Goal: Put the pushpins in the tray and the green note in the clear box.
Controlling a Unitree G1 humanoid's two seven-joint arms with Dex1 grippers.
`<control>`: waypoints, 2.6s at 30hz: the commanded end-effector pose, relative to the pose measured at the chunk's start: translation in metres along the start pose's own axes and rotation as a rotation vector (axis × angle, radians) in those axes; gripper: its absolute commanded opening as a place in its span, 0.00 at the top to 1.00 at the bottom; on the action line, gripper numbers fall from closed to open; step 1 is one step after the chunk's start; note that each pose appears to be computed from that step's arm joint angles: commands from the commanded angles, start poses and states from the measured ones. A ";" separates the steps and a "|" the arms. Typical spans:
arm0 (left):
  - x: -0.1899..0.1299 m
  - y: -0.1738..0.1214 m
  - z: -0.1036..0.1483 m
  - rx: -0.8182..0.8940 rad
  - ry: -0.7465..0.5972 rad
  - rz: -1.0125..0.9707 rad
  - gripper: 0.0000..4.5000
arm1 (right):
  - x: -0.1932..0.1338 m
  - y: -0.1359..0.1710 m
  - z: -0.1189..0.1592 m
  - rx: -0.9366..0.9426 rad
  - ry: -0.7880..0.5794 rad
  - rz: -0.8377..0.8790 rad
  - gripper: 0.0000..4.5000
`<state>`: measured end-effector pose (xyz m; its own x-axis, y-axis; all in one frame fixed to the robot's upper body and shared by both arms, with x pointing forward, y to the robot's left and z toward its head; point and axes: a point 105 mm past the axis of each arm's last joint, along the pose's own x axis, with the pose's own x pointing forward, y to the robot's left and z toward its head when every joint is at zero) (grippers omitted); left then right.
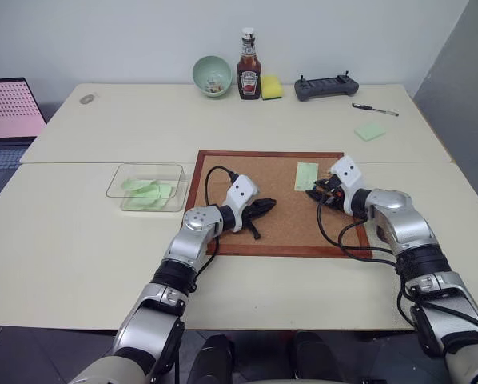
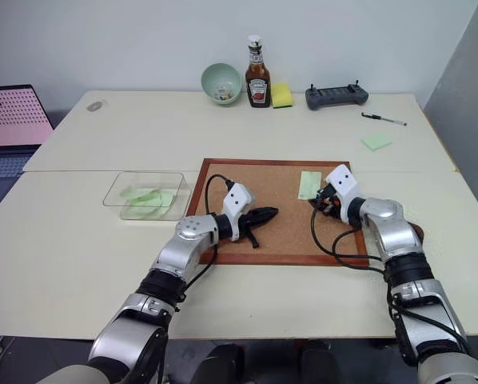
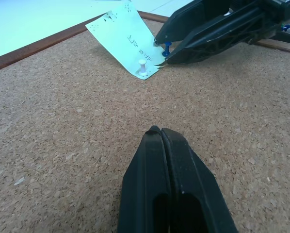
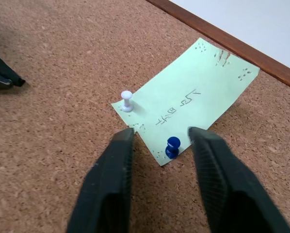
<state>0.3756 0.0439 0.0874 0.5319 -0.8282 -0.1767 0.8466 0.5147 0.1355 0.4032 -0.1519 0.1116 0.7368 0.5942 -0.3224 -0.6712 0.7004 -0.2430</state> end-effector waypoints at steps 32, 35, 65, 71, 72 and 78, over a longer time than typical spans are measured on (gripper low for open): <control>-0.003 -0.004 -0.016 -0.022 0.053 0.001 1.00 | -0.010 -0.004 0.010 -0.021 -0.016 0.020 0.75; -0.003 -0.004 -0.016 -0.022 0.054 0.000 1.00 | -0.010 -0.005 0.010 -0.008 -0.021 0.011 0.75; -0.003 -0.006 -0.018 -0.015 0.059 -0.006 1.00 | -0.013 -0.016 0.016 0.295 -0.085 -0.020 0.75; -0.004 -0.005 -0.018 -0.013 0.060 -0.003 1.00 | -0.020 -0.017 0.026 0.264 -0.114 0.014 0.75; -0.004 -0.005 -0.018 -0.013 0.060 -0.003 1.00 | -0.020 -0.016 0.027 0.252 -0.117 0.020 0.75; -0.003 -0.005 -0.019 -0.013 0.062 -0.003 1.00 | -0.013 -0.004 0.039 0.154 -0.144 0.030 0.50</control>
<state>0.3736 0.0458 0.0873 0.5330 -0.8271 -0.1787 0.8456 0.5131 0.1472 0.3987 -0.1563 0.1339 0.7241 0.6444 -0.2459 -0.6656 0.7463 -0.0041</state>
